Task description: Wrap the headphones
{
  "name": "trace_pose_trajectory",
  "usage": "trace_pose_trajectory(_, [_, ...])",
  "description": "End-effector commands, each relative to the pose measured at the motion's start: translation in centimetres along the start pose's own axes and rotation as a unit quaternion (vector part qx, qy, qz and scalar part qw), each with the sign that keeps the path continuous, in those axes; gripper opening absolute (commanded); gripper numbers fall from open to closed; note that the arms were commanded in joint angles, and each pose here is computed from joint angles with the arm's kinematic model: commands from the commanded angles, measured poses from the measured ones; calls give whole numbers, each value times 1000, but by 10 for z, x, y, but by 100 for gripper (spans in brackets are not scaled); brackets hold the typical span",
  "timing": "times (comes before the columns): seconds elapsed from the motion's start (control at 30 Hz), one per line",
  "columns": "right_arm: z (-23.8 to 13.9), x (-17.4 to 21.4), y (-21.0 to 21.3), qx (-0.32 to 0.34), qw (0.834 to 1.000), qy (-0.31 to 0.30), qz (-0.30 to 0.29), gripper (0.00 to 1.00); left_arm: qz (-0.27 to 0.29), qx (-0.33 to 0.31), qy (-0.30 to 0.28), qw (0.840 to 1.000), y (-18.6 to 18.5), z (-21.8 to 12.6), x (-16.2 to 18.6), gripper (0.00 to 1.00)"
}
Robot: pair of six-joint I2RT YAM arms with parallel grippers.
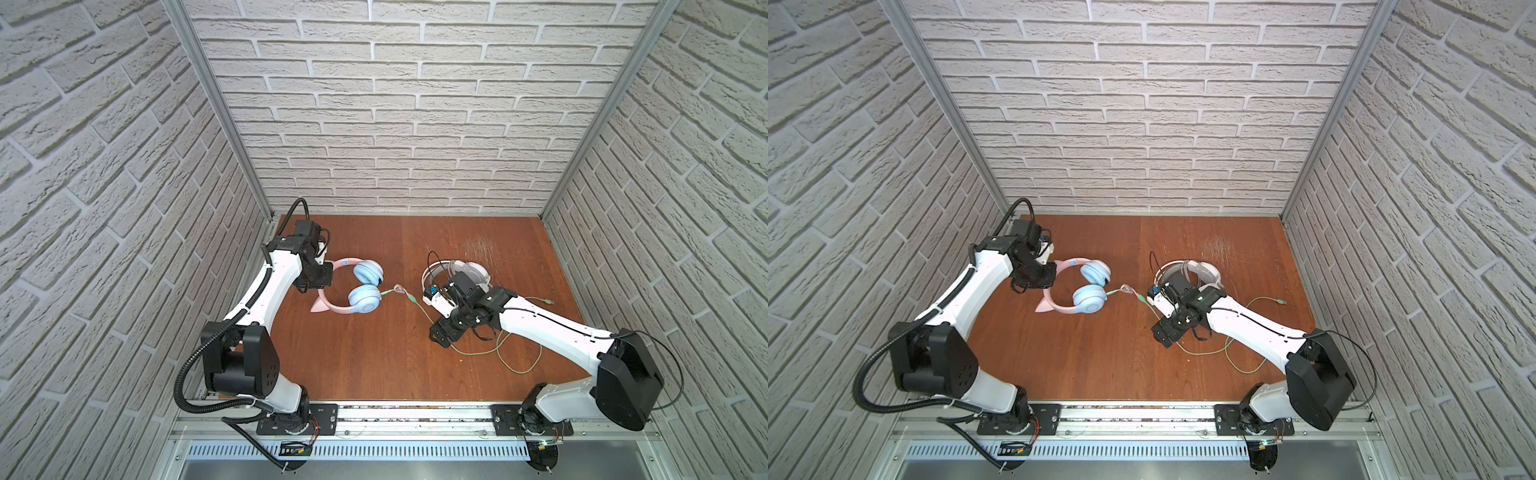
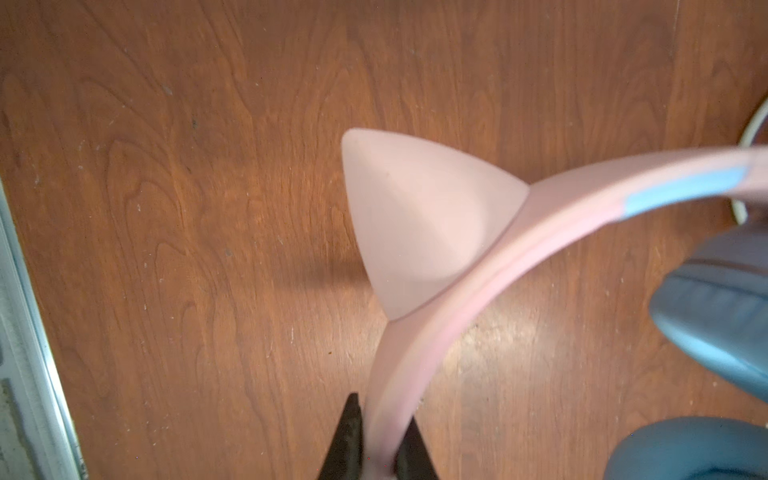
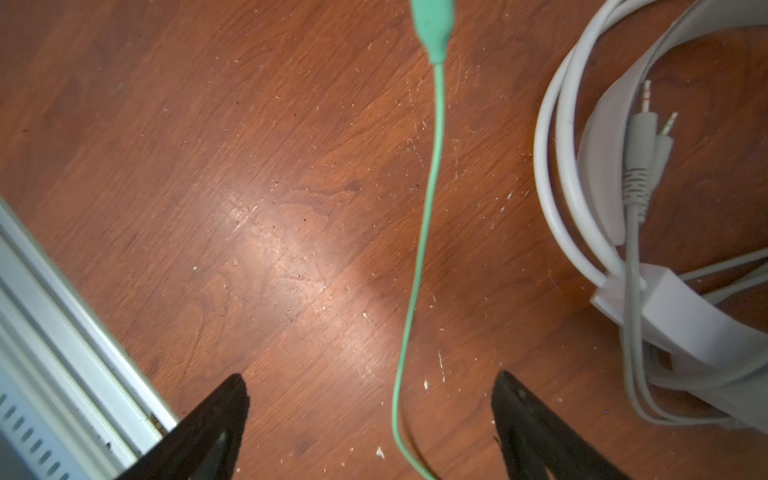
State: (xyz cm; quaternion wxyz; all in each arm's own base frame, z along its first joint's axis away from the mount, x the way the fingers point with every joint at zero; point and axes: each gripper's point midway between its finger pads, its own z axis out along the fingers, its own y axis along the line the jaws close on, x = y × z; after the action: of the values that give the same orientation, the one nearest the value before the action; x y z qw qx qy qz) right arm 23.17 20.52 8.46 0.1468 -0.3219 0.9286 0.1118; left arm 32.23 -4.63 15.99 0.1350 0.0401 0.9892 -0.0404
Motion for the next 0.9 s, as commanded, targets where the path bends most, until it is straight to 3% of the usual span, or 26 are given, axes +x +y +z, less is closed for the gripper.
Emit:
trace_pose_trajectory(0.0, [10, -9, -7, 23, 999, -25, 33, 88, 33, 33, -15, 999, -7, -28, -2, 0])
trace_pose_trajectory(0.27, [30, -1, -7, 18, 998, -4, 58, 81, 16, 45, -45, 998, 2, -53, -16, 0])
trace_pose_trajectory(0.73, [67, 24, 7, -31, 995, 26, 89, 60, -96, 59, -107, 988, 45, -88, -31, 0])
trace_pose_trajectory(0.87, [70, 28, 8, -33, 995, 35, 90, 58, -108, 57, -118, 985, 51, -92, -32, 0])
